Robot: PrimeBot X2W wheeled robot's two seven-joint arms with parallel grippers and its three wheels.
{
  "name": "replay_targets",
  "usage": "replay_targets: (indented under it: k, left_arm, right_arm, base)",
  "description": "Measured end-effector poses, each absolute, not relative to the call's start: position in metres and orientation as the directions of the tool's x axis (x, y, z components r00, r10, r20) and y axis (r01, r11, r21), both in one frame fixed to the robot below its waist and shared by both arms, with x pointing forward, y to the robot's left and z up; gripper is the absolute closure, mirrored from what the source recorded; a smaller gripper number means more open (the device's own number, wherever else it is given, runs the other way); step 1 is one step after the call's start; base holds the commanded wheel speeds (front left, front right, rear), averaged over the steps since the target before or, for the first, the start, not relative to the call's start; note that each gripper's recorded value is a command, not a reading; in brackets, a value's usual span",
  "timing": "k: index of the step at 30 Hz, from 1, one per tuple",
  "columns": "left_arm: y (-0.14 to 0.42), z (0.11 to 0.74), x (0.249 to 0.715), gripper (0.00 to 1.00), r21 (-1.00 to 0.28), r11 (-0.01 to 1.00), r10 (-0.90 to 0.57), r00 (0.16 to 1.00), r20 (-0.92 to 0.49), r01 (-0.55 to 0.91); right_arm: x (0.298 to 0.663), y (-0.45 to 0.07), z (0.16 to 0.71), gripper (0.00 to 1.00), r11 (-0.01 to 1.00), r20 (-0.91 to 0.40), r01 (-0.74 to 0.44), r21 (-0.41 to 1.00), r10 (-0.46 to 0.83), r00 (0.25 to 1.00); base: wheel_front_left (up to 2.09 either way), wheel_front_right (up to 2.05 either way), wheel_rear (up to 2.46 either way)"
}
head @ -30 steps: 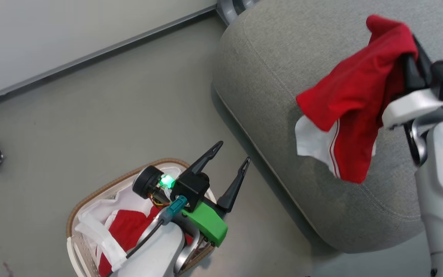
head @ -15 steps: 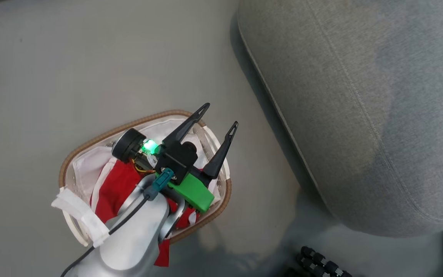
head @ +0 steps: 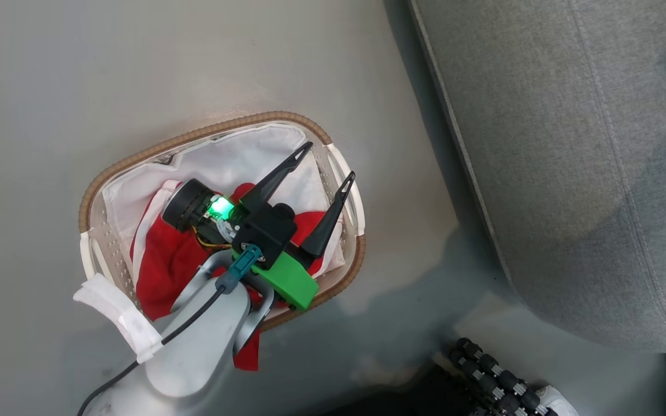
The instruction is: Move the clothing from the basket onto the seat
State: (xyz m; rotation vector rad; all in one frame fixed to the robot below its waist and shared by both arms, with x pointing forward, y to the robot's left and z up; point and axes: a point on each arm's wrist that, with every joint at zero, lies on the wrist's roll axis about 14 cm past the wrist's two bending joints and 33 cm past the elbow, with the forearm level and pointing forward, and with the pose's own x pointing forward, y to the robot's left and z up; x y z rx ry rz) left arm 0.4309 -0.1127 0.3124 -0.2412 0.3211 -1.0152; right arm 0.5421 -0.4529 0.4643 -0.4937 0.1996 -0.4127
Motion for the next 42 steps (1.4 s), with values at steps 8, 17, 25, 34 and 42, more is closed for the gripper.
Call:
replay_targets:
  k: [8, 17, 25, 34, 42]
  left_arm:
    - [-0.114, 0.314, 0.426, 0.00, -0.339, 0.497, -0.867, 0.474, -0.155, 0.799]
    - [-0.116, 0.336, 0.427, 0.00, -0.337, 0.508, -0.859, 0.494, -0.132, 0.793]
    - [-0.106, 0.377, 0.434, 0.00, -0.327, 0.559, -0.820, 0.566, -0.081, 0.762]
    - [-0.065, 0.422, 0.441, 0.00, -0.316, 0.681, -0.706, 0.707, -0.044, 0.661]
    - [0.012, 0.452, 0.446, 0.00, -0.290, 0.837, -0.493, 0.870, -0.028, 0.464]
  right_arm:
    - [0.511, -0.448, 0.431, 0.42, 0.812, -0.157, 0.341, -0.474, -0.459, 0.874]
    - [0.491, -0.436, 0.437, 0.00, 0.817, -0.146, 0.338, -0.467, -0.449, 0.882]
    - [0.480, -0.428, 0.463, 0.00, 0.819, -0.105, 0.320, -0.476, -0.414, 0.904]
    - [0.492, -0.398, 0.517, 0.00, 0.846, 0.005, 0.277, -0.456, -0.309, 0.951]
    - [0.496, -0.325, 0.542, 0.00, 0.932, 0.090, 0.191, -0.309, -0.171, 0.981]
  base:
    - [0.00, 0.00, 0.00]
    - [0.00, 0.00, 0.00]
    - [0.00, 0.00, 0.00]
    - [0.00, 0.00, 0.00]
    - [0.00, 0.00, 0.00]
